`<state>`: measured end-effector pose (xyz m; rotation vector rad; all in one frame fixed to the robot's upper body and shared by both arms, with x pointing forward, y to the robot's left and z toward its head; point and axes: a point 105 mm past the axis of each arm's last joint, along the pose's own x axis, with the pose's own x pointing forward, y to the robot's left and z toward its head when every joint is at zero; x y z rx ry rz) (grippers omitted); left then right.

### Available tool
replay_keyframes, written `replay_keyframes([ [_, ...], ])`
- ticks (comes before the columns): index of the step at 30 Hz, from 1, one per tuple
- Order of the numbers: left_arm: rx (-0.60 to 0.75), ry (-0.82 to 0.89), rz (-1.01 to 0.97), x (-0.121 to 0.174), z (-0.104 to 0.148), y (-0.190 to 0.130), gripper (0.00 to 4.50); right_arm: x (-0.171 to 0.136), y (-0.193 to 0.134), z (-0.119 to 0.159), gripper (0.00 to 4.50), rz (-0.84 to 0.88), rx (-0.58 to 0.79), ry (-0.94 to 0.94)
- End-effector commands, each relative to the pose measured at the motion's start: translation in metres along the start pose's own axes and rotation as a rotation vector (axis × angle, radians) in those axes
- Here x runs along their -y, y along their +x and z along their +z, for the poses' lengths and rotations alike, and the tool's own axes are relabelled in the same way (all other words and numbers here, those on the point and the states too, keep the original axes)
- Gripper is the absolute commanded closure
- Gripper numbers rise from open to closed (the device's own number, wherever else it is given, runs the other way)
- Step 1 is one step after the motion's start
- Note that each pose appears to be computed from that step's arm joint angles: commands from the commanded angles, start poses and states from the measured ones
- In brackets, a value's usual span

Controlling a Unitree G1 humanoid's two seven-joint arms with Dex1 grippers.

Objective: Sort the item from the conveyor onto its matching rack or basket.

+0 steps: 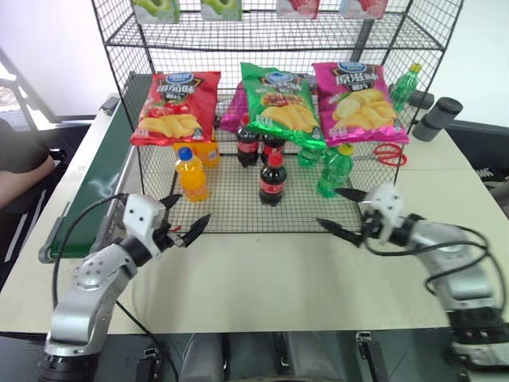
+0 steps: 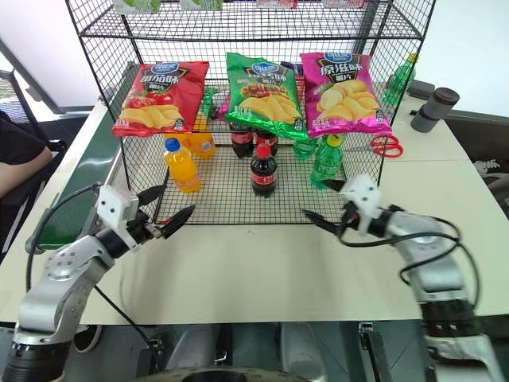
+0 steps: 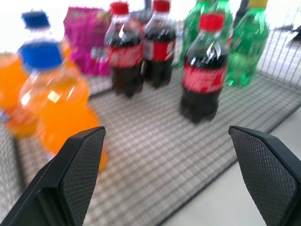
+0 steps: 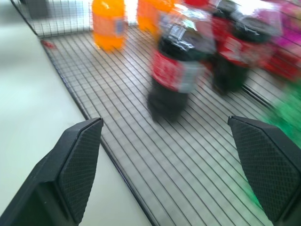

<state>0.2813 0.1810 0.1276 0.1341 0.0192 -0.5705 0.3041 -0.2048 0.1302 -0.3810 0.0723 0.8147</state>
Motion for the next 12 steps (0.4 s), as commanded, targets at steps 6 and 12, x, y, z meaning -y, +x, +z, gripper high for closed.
replay_keyframes([
  [6,-0.002,0.037,0.024,-0.019,0.006,-0.018,0.00,0.024,-0.040,0.012,0.08,-0.107,0.015,0.026],
  [12,-0.016,0.045,0.010,-0.019,0.004,-0.019,0.00,0.021,-0.039,0.010,0.08,-0.091,0.008,0.032],
])
